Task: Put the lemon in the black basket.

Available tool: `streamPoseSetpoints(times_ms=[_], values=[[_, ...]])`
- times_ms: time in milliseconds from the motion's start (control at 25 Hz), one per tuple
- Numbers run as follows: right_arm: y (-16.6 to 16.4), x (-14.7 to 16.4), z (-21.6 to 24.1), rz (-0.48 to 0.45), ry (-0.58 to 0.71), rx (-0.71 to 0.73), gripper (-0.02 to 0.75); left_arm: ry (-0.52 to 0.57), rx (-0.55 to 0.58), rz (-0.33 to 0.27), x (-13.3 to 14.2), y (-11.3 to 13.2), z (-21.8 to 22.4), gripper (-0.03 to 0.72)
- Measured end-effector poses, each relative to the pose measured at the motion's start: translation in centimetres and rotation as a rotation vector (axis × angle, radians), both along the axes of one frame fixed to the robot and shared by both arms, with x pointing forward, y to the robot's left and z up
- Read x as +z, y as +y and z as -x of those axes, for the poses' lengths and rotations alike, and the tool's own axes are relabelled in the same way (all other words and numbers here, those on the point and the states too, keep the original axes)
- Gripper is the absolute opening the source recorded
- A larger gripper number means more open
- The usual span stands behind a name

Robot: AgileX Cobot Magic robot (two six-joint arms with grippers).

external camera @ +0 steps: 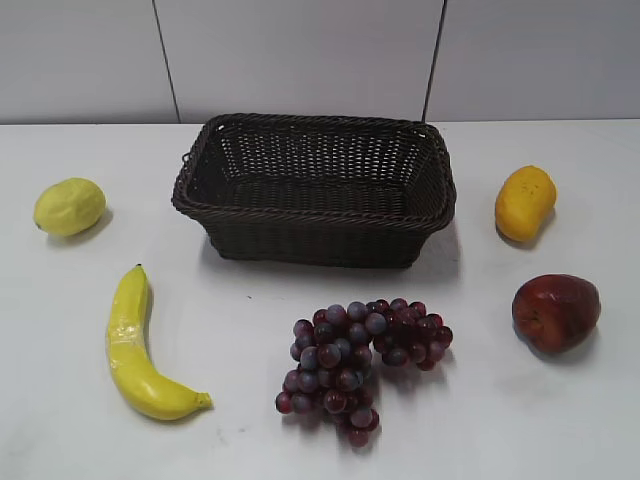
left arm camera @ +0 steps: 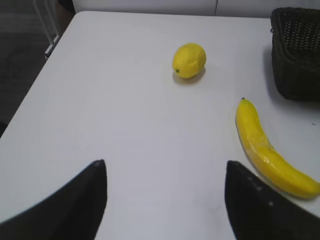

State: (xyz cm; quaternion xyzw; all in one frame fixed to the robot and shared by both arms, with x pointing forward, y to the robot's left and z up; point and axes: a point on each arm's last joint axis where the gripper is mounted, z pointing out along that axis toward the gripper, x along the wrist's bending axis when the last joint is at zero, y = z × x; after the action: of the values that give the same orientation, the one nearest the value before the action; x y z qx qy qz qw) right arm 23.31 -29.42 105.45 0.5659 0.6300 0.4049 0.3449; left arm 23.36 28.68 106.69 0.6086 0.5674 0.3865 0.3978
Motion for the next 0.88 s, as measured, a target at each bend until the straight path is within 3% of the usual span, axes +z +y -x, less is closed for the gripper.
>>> streamPoseSetpoints(times_ms=[240,480,720,880], values=[[0.0,0.0,0.0,0.0,0.0,0.0,0.561,0.045,0.014,0.014,1.1,0.4,-2.8,0.542],[0.0,0.0,0.0,0.0,0.0,0.0,0.561,0.209,0.03,0.035,0.6,1.1,-7.9,0.542],[0.0,0.0,0.0,0.0,0.0,0.0,0.561,0.379,0.016,0.022,-0.3,1.8,-13.1,0.542],[0.0,0.0,0.0,0.0,0.0,0.0,0.561,0.426,-0.008,-0.017,0.0,2.2,-16.6,0.542]])
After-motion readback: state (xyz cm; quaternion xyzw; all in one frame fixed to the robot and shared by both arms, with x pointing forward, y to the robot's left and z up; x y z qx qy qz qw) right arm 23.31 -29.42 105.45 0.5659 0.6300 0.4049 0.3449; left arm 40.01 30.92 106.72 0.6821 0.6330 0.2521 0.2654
